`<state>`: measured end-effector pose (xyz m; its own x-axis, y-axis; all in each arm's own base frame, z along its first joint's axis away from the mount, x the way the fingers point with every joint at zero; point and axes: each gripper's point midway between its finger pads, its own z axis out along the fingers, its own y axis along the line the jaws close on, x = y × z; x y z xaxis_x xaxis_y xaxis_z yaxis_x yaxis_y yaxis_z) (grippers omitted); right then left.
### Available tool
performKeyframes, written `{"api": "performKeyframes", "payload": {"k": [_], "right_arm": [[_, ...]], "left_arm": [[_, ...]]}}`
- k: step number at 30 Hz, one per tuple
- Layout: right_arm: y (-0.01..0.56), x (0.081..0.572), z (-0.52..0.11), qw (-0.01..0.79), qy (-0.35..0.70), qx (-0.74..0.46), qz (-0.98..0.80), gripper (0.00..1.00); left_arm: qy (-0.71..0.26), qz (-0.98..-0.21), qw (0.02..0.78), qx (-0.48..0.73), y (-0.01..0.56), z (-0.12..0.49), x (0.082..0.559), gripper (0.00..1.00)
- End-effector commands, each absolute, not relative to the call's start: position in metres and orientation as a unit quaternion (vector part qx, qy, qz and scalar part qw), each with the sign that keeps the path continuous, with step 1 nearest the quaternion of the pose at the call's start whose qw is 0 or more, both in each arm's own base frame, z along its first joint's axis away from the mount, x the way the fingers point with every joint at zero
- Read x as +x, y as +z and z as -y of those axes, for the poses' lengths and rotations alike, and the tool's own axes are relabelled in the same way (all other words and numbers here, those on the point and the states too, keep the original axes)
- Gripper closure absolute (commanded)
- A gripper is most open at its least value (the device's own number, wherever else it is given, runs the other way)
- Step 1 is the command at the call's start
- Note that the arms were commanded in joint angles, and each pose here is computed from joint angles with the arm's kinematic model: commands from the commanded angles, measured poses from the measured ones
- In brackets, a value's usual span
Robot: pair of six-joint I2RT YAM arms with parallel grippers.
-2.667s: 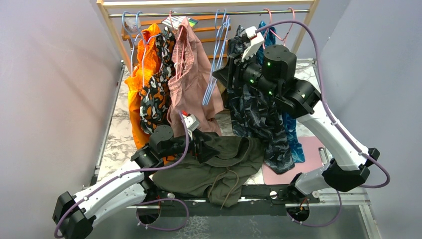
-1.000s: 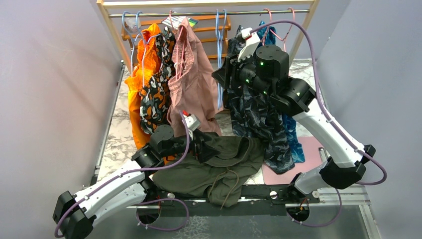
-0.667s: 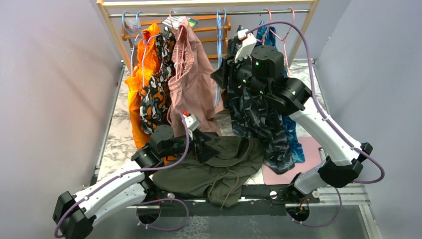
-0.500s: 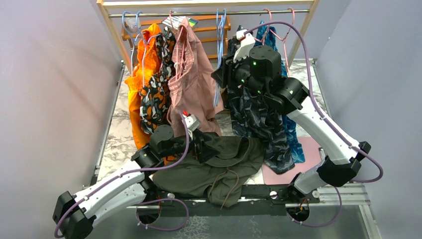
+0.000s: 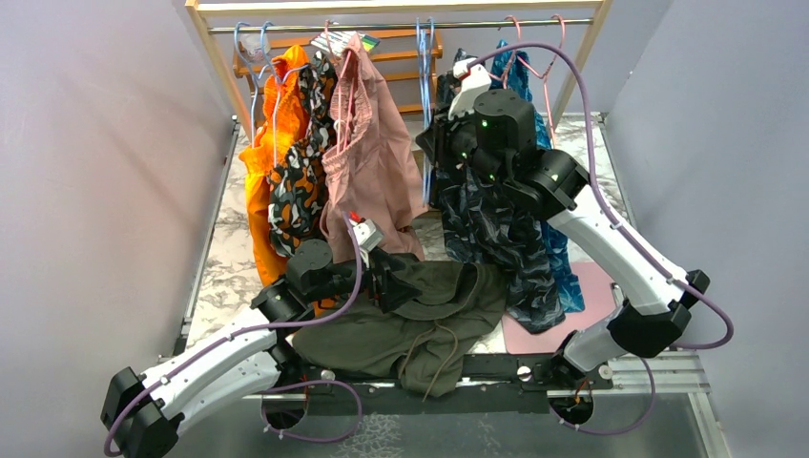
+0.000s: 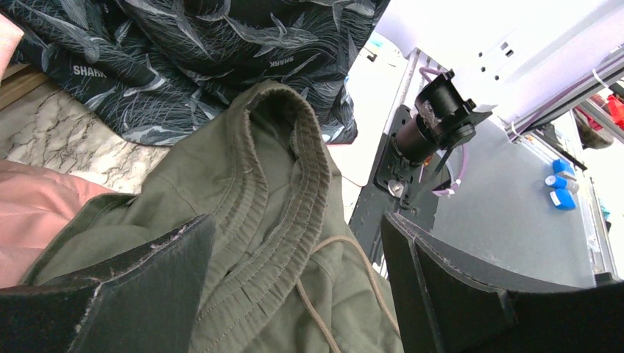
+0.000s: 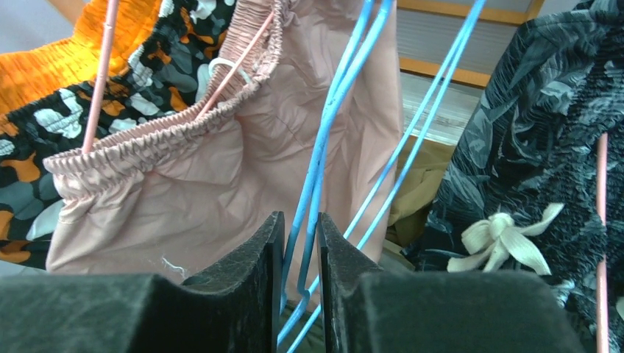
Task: Place the shorts on the hanger
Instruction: Pick up the hanger from the clothesline.
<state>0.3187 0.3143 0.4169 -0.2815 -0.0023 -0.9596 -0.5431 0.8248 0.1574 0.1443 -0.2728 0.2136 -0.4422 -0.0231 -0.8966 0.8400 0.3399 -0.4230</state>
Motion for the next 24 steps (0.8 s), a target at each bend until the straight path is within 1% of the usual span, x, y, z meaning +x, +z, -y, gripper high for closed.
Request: {"api": "performKeyframes", "payload": {"k": [1,2,3,6,10,14,15,17,19,21,24], "right_arm": [[0.419,0.313,-0.293,0.583,0.208,-0.173,-0.766,0.78],[0.417,0.312,-0.291,0.583,0.205,-0.173,-0.767,0.80],[0.415,0.312,-0.289,0.583,0.201,-0.174,-0.768,0.82],[0.411,0.312,-0.285,0.581,0.197,-0.175,-0.770,0.87],[0.409,0.311,-0.286,0.580,0.202,-0.176,-0.770,0.88],[0.411,0.311,-0.288,0.579,0.209,-0.179,-0.767,0.88],[0.411,0.311,-0.289,0.578,0.210,-0.180,-0.767,0.87],[0.413,0.309,-0.289,0.579,0.214,-0.182,-0.766,0.85],[0.414,0.309,-0.289,0.579,0.214,-0.182,-0.765,0.83],[0.413,0.308,-0.288,0.579,0.213,-0.183,-0.765,0.80],[0.410,0.308,-0.287,0.578,0.210,-0.184,-0.767,0.76]], "left_arm": [[-0.502,-0.677,0.451,0.292,0.223,0.272,0.144,0.12],[-0.503,-0.679,0.457,0.278,0.227,0.272,0.148,0.03],[-0.505,-0.681,0.463,0.259,0.233,0.271,0.152,0.01],[-0.525,-0.672,0.475,0.217,0.255,0.270,0.157,0.01],[-0.582,-0.624,0.483,0.194,0.286,0.269,0.144,0.01],[-0.602,-0.603,0.490,0.185,0.288,0.264,0.137,0.01],[-0.606,-0.599,0.489,0.188,0.287,0.264,0.134,0.02],[-0.609,-0.600,0.481,0.197,0.285,0.266,0.131,0.10],[-0.597,-0.612,0.472,0.215,0.287,0.270,0.132,0.16],[-0.566,-0.634,0.476,0.227,0.292,0.275,0.136,0.19],[-0.514,-0.656,0.495,0.246,0.306,0.283,0.139,0.19]]}}
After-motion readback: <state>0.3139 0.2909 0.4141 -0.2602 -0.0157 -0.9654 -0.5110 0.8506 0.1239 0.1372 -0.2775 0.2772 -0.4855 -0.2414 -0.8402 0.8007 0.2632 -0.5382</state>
